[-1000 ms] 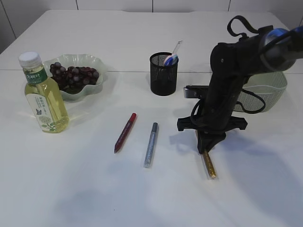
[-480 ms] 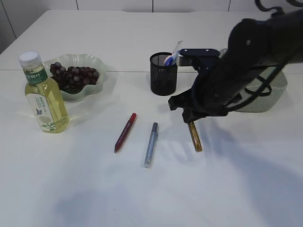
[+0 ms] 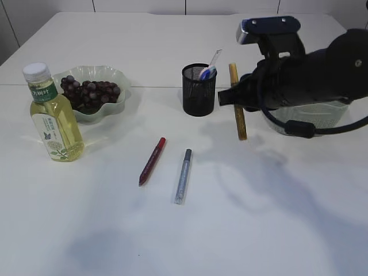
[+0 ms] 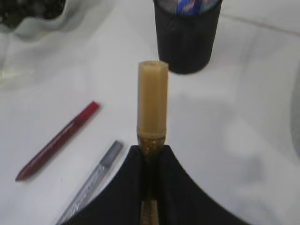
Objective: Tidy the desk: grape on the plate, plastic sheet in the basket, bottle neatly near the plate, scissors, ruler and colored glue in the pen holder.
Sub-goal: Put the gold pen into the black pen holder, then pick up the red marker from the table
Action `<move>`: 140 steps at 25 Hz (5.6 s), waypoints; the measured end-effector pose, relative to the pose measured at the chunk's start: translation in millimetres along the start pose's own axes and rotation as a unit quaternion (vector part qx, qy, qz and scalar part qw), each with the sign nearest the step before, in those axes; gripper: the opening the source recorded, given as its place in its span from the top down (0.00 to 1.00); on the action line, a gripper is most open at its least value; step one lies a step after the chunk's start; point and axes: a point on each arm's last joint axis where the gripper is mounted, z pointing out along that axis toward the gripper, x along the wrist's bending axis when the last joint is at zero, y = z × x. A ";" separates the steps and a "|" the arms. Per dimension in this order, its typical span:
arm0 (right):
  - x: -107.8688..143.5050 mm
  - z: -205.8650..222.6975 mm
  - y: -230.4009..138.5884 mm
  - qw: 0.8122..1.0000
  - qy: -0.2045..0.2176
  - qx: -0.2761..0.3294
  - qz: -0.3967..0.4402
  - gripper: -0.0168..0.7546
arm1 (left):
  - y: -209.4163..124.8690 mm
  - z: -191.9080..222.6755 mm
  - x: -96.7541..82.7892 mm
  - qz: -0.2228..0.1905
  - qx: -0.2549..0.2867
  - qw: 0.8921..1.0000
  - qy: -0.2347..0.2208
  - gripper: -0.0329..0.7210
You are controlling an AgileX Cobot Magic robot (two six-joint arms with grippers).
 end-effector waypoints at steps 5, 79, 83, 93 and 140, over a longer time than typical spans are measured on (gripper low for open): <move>-3.3 -2.8 19.4 0.994 -0.019 -0.108 -0.004 0.91 | 0.3 0.0 1.5 0.004 -0.002 1.000 0.008 0.55; -20.2 119.4 115.1 0.986 -0.017 -0.166 0.014 0.52 | 1.8 -0.6 9.1 0.028 -0.008 0.998 0.050 0.55; -9.3 72.5 136.2 0.991 0.026 -0.121 0.048 0.52 | 1.8 -0.6 9.1 0.028 -0.008 0.998 0.050 0.55; 15.3 -6.9 135.0 0.990 0.123 0.049 0.050 0.52 | 1.5 0.0 0.3 0.054 -0.008 0.998 0.002 0.55; -112.8 -73.6 26.9 0.918 -0.119 0.335 0.175 0.52 | 205.1 193.4 -113.3 0.147 0.188 0.963 -0.122 0.55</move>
